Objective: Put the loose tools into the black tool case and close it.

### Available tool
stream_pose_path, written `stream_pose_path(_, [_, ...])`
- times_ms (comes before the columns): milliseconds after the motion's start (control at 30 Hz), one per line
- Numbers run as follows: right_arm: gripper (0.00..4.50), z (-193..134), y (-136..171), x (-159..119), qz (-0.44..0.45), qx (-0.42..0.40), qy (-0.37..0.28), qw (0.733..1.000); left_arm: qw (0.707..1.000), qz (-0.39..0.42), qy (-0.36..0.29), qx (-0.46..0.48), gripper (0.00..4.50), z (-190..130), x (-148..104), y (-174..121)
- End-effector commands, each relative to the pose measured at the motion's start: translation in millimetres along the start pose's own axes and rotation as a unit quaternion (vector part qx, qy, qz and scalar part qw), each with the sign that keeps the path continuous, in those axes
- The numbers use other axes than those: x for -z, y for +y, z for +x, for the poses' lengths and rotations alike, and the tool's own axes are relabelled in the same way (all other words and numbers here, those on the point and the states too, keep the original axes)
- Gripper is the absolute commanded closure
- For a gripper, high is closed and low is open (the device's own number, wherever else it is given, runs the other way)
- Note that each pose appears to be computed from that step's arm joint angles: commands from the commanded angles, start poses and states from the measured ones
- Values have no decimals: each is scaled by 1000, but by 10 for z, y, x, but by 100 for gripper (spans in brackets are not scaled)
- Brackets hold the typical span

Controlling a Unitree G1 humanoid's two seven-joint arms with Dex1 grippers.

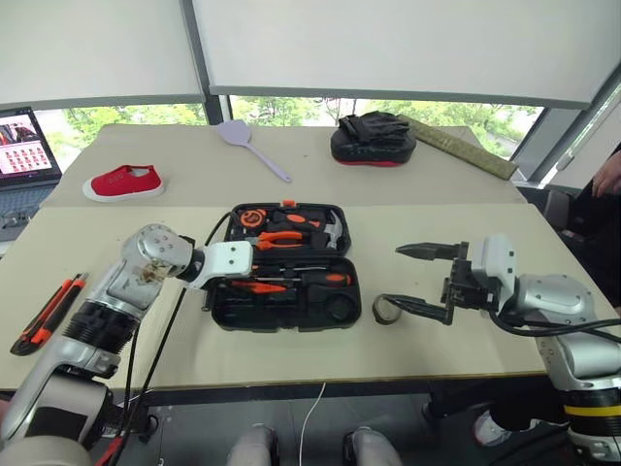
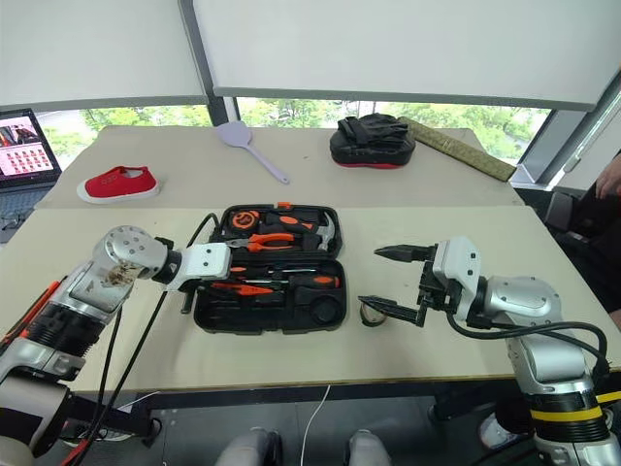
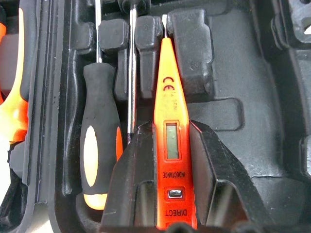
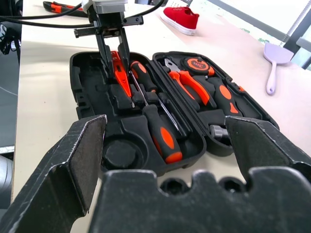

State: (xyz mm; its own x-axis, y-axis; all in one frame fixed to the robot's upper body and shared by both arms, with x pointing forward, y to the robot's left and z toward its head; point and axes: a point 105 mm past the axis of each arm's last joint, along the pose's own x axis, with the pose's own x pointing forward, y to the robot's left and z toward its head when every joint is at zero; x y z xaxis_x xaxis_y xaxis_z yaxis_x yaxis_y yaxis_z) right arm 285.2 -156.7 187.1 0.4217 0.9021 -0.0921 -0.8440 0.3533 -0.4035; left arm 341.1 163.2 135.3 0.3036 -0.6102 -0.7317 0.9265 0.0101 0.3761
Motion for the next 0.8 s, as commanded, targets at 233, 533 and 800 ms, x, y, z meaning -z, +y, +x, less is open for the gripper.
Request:
stream_pose_path(233, [0, -14, 17, -115, 2, -3, -21, 1000, 987, -38, -156, -33, 143, -220, -264, 97])
stream_pose_path(533, [0, 18, 35, -129, 9, -7, -31, 999, 961, -93, -246, -88, 206, -232, -169, 202])
stream_pose_path(800, [0, 26, 32, -127, 10, -3, -32, 999, 966, -122, -214, -84, 447, 48, 95, 76])
